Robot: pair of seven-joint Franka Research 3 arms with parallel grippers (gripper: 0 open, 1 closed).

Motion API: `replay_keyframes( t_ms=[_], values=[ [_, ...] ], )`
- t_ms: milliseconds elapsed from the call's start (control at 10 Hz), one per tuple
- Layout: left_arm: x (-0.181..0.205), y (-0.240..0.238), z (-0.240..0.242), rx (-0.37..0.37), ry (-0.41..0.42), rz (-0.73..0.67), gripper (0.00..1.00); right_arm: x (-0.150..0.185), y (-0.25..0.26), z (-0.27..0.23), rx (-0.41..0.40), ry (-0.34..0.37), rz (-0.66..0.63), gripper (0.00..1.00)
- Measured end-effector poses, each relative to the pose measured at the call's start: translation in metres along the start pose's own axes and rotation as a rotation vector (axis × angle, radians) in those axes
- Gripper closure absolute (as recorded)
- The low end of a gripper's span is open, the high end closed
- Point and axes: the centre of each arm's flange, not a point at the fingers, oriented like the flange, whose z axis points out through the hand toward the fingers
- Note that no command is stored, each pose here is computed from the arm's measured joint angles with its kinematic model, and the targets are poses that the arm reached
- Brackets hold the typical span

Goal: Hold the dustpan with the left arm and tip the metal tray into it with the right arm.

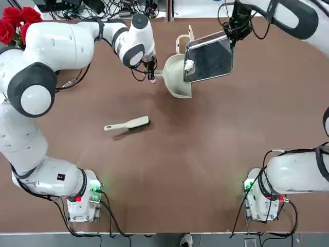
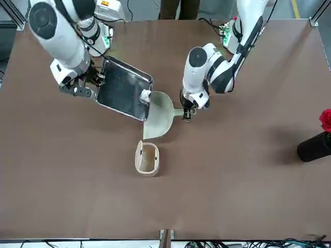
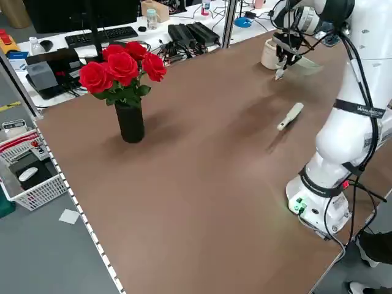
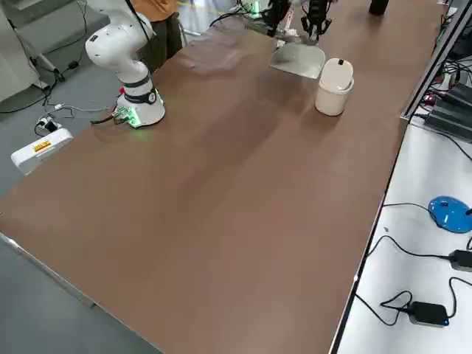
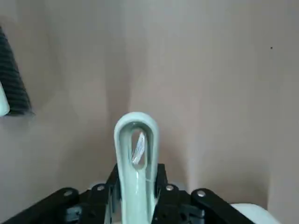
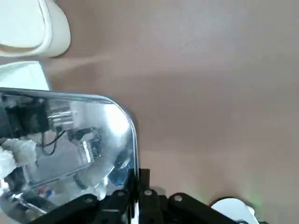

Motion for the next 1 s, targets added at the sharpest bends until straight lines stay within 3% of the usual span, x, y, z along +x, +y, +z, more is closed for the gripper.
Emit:
replay_keyframes(
  t_ms=[300,600,1000],
  values=[
    [-0.004,-0.005,0.009,0.018,0.002,0.009,0.68,-0.017,-0.042,-0.016,-0.068,0.109,0.048,0.95],
    [-0.005,-0.006,0.01,0.02,0.001,0.01,0.68,-0.014,-0.068,-0.008,-0.135,0.189,0.104,0.95],
    [-0.007,-0.007,0.009,0.022,0.002,0.012,0.68,-0.026,-0.104,0.001,-0.245,0.336,0.035,0.95]
  ],
)
